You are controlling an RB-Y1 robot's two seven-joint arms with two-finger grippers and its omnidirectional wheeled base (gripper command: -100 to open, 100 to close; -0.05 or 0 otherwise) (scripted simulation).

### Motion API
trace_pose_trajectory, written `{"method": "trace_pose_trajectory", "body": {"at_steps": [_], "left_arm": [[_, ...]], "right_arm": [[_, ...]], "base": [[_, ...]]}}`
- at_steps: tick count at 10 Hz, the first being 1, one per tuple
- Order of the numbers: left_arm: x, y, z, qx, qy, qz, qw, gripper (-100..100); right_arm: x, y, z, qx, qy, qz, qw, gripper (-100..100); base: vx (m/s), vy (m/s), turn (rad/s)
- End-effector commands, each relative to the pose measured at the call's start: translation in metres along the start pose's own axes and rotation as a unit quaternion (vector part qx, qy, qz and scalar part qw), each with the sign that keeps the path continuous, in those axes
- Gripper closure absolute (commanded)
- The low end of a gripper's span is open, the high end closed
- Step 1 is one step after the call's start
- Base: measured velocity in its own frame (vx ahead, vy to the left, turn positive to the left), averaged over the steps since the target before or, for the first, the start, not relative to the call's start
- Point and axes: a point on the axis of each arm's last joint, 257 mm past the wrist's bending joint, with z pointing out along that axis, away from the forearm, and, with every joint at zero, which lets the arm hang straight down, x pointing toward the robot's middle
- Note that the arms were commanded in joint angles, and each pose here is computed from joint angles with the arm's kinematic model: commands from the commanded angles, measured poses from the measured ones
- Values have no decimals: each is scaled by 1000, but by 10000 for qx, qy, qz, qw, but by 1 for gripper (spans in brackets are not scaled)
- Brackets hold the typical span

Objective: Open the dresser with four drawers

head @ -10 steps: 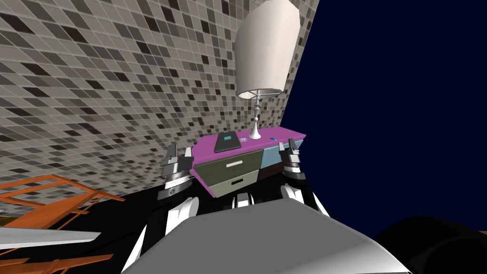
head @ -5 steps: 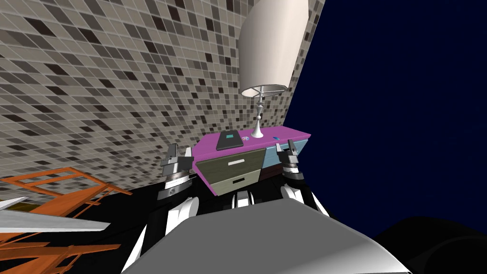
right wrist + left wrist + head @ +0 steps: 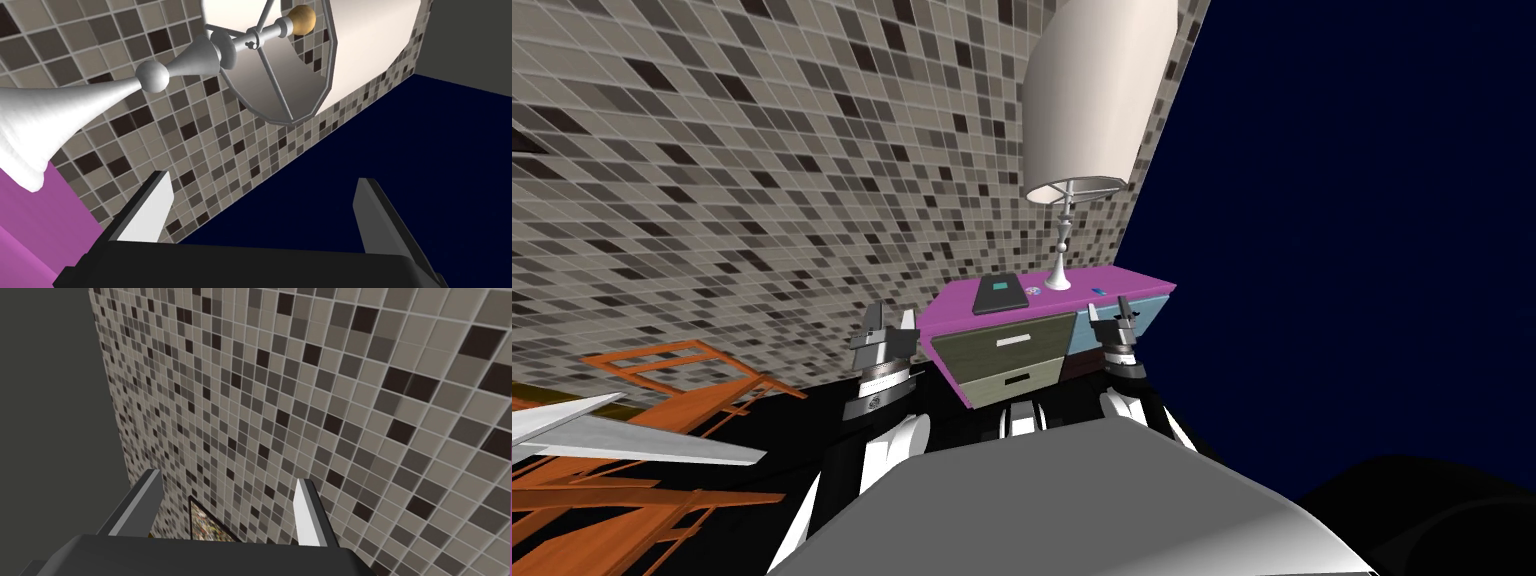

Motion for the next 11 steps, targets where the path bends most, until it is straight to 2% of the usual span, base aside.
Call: {"method": "trace_pose_trajectory", "body": {"at_steps": [1,3,5,8,10,11], "left_arm": [[0,0,0,0,0,0,10000,0],[0,0,0,0,0,0,10000,0],[0,0,0,0,0,0,10000,0],[0,0,0,0,0,0,10000,0],[0,0,0,0,0,0,10000,0],[0,0,0,0,0,1,10000,0]], "right_arm": [[-2,-7,-3,-2,-45,584,9983,-100],[-3,-12,-5,-3,-93,1007,9949,-100],[-3,-12,-5,-5,-92,1174,9930,-100],[-7,-22,-11,-21,-219,1953,9805,-100],[-7,-22,-11,-25,-219,2142,9765,-100],[-10,-28,-15,-39,-296,2489,9681,-100]], "base": [[-4,18,103],[-1,17,78],[1,12,13],[-1,18,99],[0,12,22],[-4,18,124]]}}
